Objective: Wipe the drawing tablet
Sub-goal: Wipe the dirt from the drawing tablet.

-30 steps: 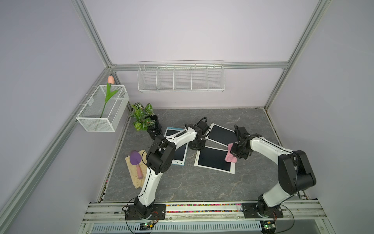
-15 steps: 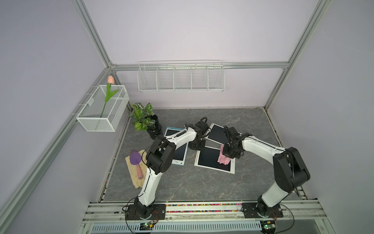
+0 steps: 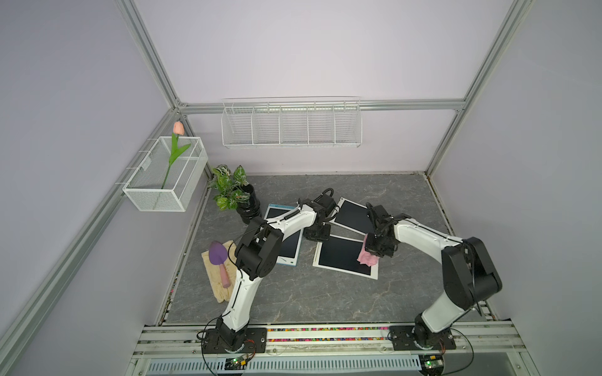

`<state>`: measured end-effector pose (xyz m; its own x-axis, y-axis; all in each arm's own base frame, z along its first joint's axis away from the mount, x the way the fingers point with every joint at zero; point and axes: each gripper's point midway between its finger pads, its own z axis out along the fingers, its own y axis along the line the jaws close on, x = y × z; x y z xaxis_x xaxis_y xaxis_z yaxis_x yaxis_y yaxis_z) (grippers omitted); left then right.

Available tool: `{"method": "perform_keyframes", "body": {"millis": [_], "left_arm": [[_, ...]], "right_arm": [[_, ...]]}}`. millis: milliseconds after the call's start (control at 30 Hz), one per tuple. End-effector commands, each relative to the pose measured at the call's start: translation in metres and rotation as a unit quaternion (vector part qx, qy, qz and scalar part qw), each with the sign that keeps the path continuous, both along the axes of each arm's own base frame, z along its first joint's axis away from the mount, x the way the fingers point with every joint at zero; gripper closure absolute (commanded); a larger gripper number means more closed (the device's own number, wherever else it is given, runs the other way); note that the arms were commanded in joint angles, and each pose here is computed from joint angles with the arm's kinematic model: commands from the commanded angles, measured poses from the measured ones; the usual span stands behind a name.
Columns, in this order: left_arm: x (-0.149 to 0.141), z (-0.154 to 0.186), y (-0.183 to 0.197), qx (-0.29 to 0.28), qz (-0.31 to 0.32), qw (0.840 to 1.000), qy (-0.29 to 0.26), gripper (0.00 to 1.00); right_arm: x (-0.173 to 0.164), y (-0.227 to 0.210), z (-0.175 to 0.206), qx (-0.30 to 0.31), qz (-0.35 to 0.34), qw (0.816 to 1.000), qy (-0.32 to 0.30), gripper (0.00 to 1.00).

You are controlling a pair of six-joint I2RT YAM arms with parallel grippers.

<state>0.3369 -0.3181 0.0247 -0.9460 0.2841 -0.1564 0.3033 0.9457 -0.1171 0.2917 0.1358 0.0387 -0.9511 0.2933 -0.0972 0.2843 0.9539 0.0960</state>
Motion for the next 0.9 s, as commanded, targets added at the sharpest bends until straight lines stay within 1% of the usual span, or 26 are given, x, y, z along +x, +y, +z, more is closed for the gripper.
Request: {"method": "perform_keyframes", "body": {"millis": [0, 133, 233, 333, 500, 567, 633, 767, 867], "left_arm": [[-0.032, -0.048, 0.02, 0.057, -0.003, 0.996, 0.068, 0.82], [-0.032, -0.048, 0.02, 0.054, -0.003, 0.996, 0.07, 0.82], [-0.032, -0.048, 0.019, 0.051, -0.002, 0.996, 0.07, 0.82], [-0.031, -0.049, 0.017, 0.05, -0.002, 0.996, 0.071, 0.82], [-0.029, -0.048, 0.016, 0.05, -0.004, 0.996, 0.07, 0.82], [-0.029, -0.049, 0.017, 0.053, -0.004, 0.996, 0.071, 0.82], [-0.028, -0.049, 0.017, 0.053, -0.004, 0.996, 0.07, 0.82], [-0.028, -0.05, 0.019, 0.053, -0.002, 0.996, 0.072, 0.82], [-0.028, -0.051, 0.019, 0.053, -0.002, 0.996, 0.072, 0.82]], "right_arm": [[0.001, 0.006, -0.005, -0.002, -0.007, 1.0, 0.019, 0.93], [-0.015, -0.037, -0.013, -0.013, -0.043, 0.998, 0.038, 0.93], [-0.029, -0.062, -0.012, -0.026, -0.045, 0.998, 0.042, 0.93], [-0.03, -0.058, -0.008, -0.031, -0.029, 0.999, 0.034, 0.93], [-0.008, -0.014, -0.008, -0.02, -0.003, 0.999, 0.026, 0.93], [-0.005, -0.011, -0.011, -0.02, -0.006, 0.999, 0.031, 0.93], [-0.005, -0.024, -0.012, -0.026, -0.02, 0.999, 0.033, 0.93], [-0.017, -0.064, -0.014, -0.037, -0.044, 0.997, 0.047, 0.93], [-0.022, -0.074, -0.013, -0.044, -0.037, 0.997, 0.049, 0.93]]}}
